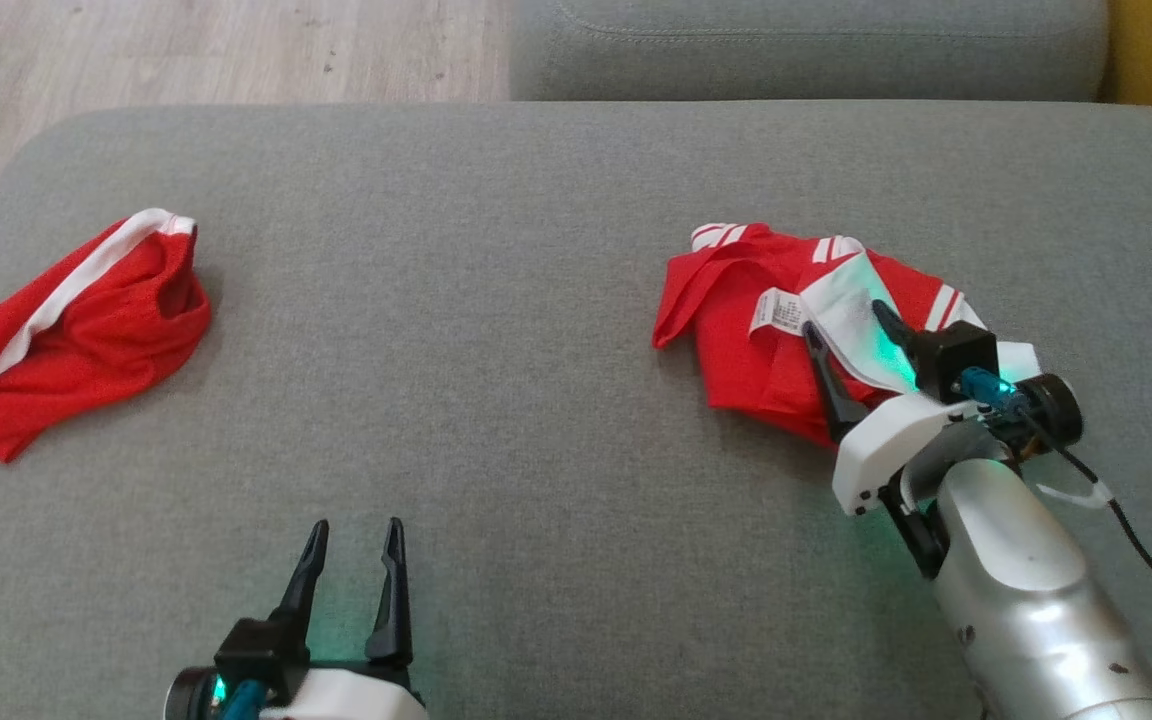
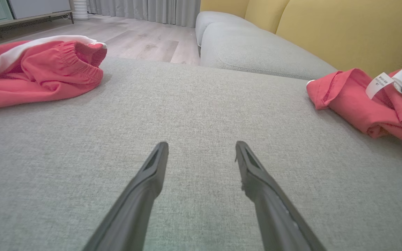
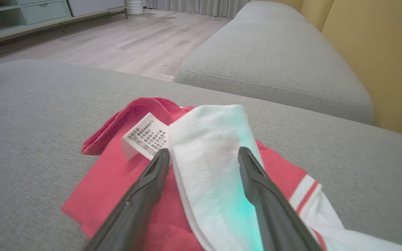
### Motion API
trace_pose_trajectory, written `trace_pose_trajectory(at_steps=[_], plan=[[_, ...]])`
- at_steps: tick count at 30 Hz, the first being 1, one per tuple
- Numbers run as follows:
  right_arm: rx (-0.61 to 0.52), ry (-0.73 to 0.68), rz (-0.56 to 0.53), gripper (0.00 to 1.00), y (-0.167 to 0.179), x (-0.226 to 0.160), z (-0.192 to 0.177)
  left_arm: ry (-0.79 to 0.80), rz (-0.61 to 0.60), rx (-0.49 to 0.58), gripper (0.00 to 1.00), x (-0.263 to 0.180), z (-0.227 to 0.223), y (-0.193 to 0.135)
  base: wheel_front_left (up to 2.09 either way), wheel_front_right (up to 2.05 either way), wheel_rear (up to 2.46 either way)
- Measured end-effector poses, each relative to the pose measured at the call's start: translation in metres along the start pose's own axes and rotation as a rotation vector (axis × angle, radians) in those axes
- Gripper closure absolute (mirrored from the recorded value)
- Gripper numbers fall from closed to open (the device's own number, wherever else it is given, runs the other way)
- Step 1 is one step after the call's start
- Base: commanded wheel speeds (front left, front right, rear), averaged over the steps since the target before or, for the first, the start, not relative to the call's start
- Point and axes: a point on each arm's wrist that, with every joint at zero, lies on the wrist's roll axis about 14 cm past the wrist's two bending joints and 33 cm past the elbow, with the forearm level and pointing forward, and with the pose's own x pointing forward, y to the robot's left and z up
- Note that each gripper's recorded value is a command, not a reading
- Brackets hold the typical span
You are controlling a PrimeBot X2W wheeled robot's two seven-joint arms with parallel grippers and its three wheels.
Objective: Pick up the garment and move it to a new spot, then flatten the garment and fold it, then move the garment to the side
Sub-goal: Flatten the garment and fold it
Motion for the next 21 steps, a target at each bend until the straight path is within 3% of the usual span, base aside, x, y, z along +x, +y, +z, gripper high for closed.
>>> trace_pose_trajectory(at_steps=[7,18,19,21], plan=[[0.003,0.002,0.043,0.0,0.015,0.002,-0.005,0.003,0.011,-0.01,0.0,0.0,-0.001,0.003,0.0,0.0,0.0],[0.025,-0.004,-0.026,0.03,-0.008,0.004,-0.003,0.004,0.012,-0.011,0.0,0.0,-0.001,0.003,0.0,0.0,0.0],[0.026,-0.01,-0.026,0.21,-0.008,0.004,-0.001,0.004,0.013,-0.01,0.0,0.0,-0.001,0.004,0.0,0.0,0.0],[0.034,-0.03,-0.031,0.69,-0.009,0.005,0.004,0.003,0.014,-0.011,0.0,0.0,-0.001,0.004,0.0,0.0,0.0]])
